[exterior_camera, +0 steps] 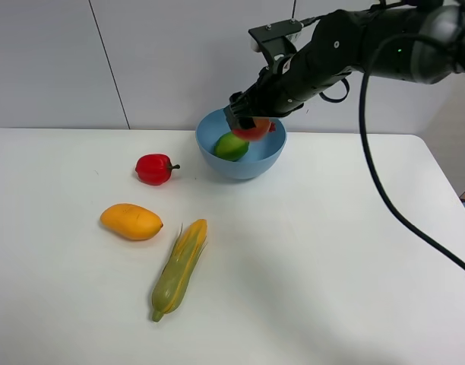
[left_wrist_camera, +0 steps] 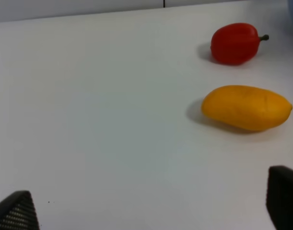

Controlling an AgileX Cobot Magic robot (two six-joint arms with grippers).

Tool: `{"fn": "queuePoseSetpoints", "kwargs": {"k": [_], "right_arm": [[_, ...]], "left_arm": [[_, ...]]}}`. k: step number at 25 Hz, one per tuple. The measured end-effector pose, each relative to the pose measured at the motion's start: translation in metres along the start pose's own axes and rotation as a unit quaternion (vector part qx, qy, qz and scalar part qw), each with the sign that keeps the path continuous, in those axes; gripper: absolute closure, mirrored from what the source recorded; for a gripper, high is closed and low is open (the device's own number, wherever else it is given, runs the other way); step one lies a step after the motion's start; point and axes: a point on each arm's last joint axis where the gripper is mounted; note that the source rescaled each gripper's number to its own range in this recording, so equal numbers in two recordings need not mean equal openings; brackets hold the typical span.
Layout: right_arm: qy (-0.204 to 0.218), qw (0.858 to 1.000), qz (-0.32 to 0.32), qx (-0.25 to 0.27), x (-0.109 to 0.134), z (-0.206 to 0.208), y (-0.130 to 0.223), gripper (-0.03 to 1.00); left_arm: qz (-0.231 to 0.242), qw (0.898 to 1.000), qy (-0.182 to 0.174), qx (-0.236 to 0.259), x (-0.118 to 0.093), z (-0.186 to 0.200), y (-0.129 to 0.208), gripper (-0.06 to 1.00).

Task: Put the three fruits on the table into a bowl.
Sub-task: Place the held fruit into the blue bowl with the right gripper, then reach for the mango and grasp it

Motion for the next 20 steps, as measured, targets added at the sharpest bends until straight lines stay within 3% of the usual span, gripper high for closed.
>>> {"fn": "queuePoseSetpoints", "kwargs": {"k": [5,6,8,11,16,20], "right_arm": [[0.008,1.0,0.003,0.01,-0.01,-0.031,0.009,0.74],[0.01,1.0,0.004,0.005,-0.01,-0.032,0.009,0.65],[0.013,1.0,-0.001,-0.006,-0.011,-0.03,0.003,0.25],[0.015,1.0,-0.009,-0.014,-0.012,-0.016,-0.004,0.04],[0.033,0.997,-0.001,-0.064,-0.012,0.058,-0.03,-0.02],[0.067,0.987,0.011,-0.148,-0.009,0.165,-0.04,-0.02]], "left_arm": [[0.0,1.0,0.0,0.0,0.0,0.0,0.0,0.03],[0.0,1.0,0.0,0.0,0.0,0.0,0.0,0.03],[0.0,1.0,0.0,0.0,0.0,0.0,0.0,0.03],[0.0,1.0,0.0,0.0,0.0,0.0,0.0,0.03],[0.0,1.0,0.0,0.0,0.0,0.0,0.0,0.03],[0.0,1.0,0.0,0.0,0.0,0.0,0.0,0.03]]}}
Point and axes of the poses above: a point on each arm's last joint axis where the gripper is mounted, z pointing back along that axis away from the gripper, x along the wrist's bending axis when the last joint is at zero, y = z × x, and after that the axes turned 8 degrees about z, right-handed
